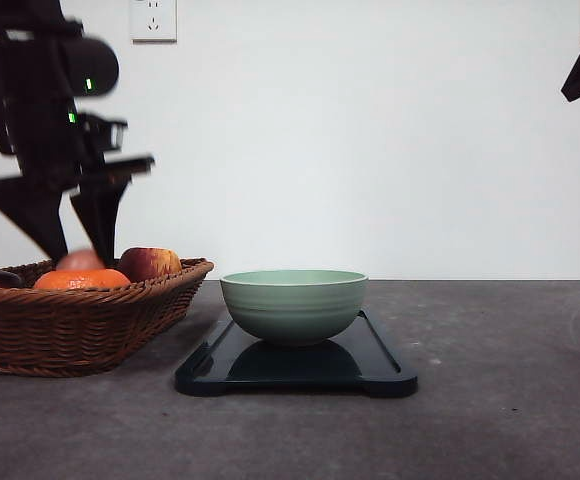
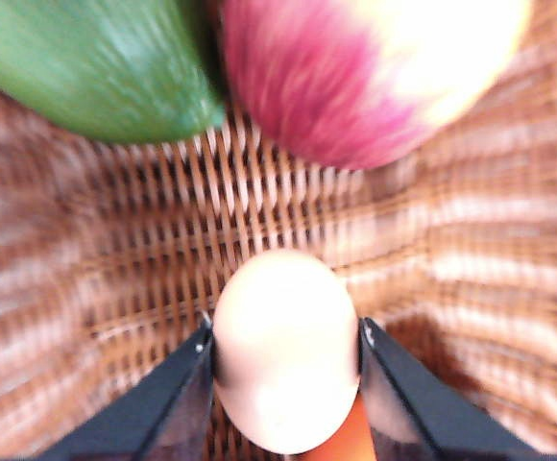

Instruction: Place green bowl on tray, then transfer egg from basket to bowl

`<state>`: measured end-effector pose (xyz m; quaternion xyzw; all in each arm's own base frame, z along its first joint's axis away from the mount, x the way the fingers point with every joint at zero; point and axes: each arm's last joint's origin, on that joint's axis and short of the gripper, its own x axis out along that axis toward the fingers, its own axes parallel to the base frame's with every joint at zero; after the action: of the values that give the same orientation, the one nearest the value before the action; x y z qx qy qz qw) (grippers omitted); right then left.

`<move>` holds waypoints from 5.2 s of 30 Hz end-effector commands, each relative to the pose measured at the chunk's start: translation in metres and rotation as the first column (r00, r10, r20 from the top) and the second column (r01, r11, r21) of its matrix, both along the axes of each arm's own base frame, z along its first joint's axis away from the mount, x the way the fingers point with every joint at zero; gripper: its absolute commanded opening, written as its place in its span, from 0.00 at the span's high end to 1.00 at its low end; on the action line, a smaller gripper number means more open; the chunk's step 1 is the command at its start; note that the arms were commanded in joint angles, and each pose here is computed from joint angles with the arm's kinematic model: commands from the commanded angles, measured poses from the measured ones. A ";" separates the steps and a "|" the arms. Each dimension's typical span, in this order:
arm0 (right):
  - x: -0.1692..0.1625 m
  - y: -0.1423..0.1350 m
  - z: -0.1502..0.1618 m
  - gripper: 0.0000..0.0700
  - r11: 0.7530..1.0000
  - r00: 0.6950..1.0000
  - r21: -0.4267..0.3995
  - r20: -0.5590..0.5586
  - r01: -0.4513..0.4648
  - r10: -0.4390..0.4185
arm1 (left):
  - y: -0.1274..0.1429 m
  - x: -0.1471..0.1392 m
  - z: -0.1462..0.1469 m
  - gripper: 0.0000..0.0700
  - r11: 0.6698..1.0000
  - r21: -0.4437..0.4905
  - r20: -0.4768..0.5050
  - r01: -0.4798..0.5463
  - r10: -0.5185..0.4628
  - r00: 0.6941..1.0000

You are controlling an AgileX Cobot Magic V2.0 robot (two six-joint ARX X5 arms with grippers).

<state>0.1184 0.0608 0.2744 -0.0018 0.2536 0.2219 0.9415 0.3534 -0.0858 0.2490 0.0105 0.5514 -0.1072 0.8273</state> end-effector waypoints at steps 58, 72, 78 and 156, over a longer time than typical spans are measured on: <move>0.001 0.001 0.002 0.70 1.000 1.000 0.011 0.003 0.003 -0.003 | -0.150 -0.011 -0.029 0.79 0.921 -0.210 0.176 0.327 -0.294 0.940; 0.001 0.001 0.002 0.70 1.000 1.000 0.011 0.003 0.003 -0.003 | -0.165 -0.008 -0.055 0.79 0.923 -0.186 0.157 0.336 -0.310 0.938; 0.001 0.001 0.002 0.70 1.000 1.000 0.011 0.003 0.003 -0.004 | -0.168 -0.008 -0.066 0.79 0.924 -0.179 0.132 0.337 -0.317 0.939; -0.001 0.001 -0.001 0.97 1.000 0.999 0.003 -0.033 -0.008 0.008 | 0.043 -0.279 0.042 1.00 0.979 -0.204 0.587 0.009 0.115 0.802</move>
<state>0.1166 0.0601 0.2711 -0.0052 0.2728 0.2224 0.9360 0.0742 -0.0417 0.2892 -0.0513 0.2560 -0.1277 0.9568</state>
